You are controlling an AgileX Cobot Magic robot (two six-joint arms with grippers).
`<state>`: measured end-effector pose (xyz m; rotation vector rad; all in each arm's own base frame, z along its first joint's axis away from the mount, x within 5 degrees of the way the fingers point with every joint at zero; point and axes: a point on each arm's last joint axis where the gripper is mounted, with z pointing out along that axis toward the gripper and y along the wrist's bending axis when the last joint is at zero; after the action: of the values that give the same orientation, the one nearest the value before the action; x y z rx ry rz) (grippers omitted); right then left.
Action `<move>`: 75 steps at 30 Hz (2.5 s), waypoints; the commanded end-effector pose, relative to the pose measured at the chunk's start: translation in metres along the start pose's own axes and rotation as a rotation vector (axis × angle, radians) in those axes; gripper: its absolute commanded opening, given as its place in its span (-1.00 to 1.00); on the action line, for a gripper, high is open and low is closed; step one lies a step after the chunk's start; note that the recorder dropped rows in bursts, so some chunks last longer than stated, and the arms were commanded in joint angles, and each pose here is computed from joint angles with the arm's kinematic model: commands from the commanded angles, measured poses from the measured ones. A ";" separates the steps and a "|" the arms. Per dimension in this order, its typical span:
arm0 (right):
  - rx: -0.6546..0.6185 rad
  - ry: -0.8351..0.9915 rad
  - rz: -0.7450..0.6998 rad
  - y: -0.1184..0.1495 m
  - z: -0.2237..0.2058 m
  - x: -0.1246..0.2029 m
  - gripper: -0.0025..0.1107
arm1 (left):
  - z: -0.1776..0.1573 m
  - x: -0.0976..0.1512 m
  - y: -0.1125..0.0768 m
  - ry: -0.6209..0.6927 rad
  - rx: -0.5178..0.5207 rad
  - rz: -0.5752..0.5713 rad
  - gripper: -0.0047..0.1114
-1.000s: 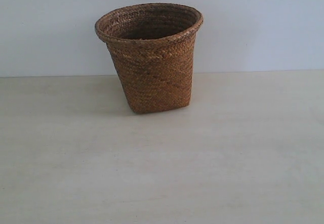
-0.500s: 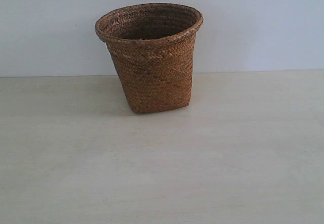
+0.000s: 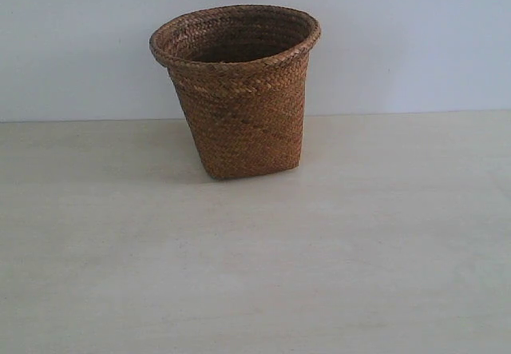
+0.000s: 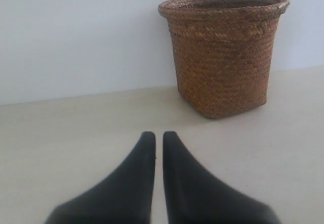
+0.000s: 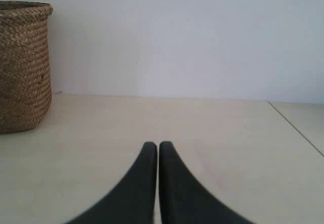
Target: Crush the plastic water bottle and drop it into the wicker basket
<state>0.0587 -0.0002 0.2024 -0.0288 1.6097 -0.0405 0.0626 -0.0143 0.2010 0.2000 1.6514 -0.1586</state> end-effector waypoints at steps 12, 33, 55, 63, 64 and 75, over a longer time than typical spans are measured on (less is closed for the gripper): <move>0.003 -0.006 -0.003 0.000 0.000 -0.001 -0.96 | -0.009 0.014 0.007 0.101 -0.128 -0.052 -0.84; 0.003 -0.005 -0.003 0.000 0.000 -0.001 -0.96 | -0.009 0.015 0.007 0.117 -0.128 -0.053 -0.84; 0.003 -0.009 0.062 0.000 0.000 -0.001 -0.96 | -0.009 0.015 0.007 0.117 -0.128 -0.053 -0.84; 0.003 0.019 0.112 0.000 -0.001 0.002 -0.96 | -0.009 0.015 0.007 0.117 -0.128 -0.053 -0.84; 0.002 0.030 0.119 0.000 -0.002 0.003 -0.96 | -0.009 0.015 0.007 0.117 -0.128 -0.053 -0.84; -0.002 0.204 0.083 0.001 -0.004 0.019 -0.96 | -0.009 0.015 0.007 0.117 -0.128 -0.053 -0.84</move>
<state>0.0548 0.0007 0.1853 0.0611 1.7902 0.0498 0.0544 -0.0053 0.1879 0.0787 1.7735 -0.0747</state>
